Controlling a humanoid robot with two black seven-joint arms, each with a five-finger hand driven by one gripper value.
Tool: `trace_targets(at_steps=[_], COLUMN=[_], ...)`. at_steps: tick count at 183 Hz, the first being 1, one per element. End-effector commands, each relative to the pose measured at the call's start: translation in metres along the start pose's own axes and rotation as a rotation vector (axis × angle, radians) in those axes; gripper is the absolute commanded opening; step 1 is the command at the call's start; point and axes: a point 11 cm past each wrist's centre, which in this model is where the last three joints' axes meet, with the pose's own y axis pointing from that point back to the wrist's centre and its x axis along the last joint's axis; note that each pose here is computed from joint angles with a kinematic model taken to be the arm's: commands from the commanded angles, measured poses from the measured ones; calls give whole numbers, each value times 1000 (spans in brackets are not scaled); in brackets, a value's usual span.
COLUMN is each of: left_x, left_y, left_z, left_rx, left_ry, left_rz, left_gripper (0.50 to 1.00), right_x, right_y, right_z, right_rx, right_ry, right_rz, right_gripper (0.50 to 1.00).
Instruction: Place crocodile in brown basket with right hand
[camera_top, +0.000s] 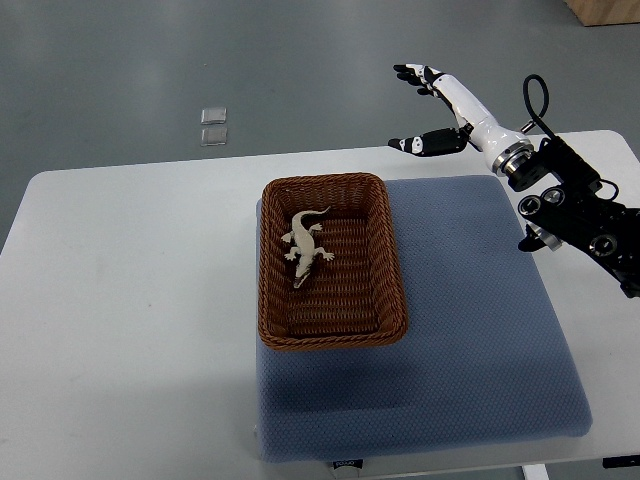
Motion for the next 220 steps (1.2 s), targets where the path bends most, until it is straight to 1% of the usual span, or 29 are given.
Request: trace_targets(at_steps=[1, 40, 67, 86, 113, 148, 182, 199, 205, 210, 220], left_x=[0, 0, 0, 0, 0, 0, 0, 0, 0, 0, 0], left_y=[0, 0, 0, 0, 0, 0, 0, 0, 0, 0, 0], left_z=[0, 0, 0, 0, 0, 0, 0, 0, 0, 0, 0], left_rx=[0, 0, 0, 0, 0, 0, 0, 0, 0, 0, 2], left_ry=[0, 1, 1, 1, 0, 0, 0, 0, 0, 0, 0], left_rz=[0, 0, 0, 0, 0, 0, 0, 0, 0, 0, 0], left_gripper=[1000, 1000, 1000, 1000, 1000, 1000, 1000, 1000, 1000, 1000, 1000], right_x=[14, 34, 43, 50, 48, 45, 44, 45, 42, 41, 40], right_y=[1, 9, 22, 27, 36, 46, 55, 59, 60, 60, 62], right_z=[12, 30, 44, 47, 56, 65, 74, 80, 83, 83, 89], right_rx=[-54, -120, -132, -120, -134, -152, -169, -180, -187, -185, -201], right_ry=[-99, -274, -399, -506, -606, -579, -645, -675, -682, -692, -703], right_rz=[60, 126, 138, 133, 115, 63, 59, 89, 94, 108, 142], right_gripper=[895, 893, 895, 895, 895, 895, 899, 901, 909, 928, 930])
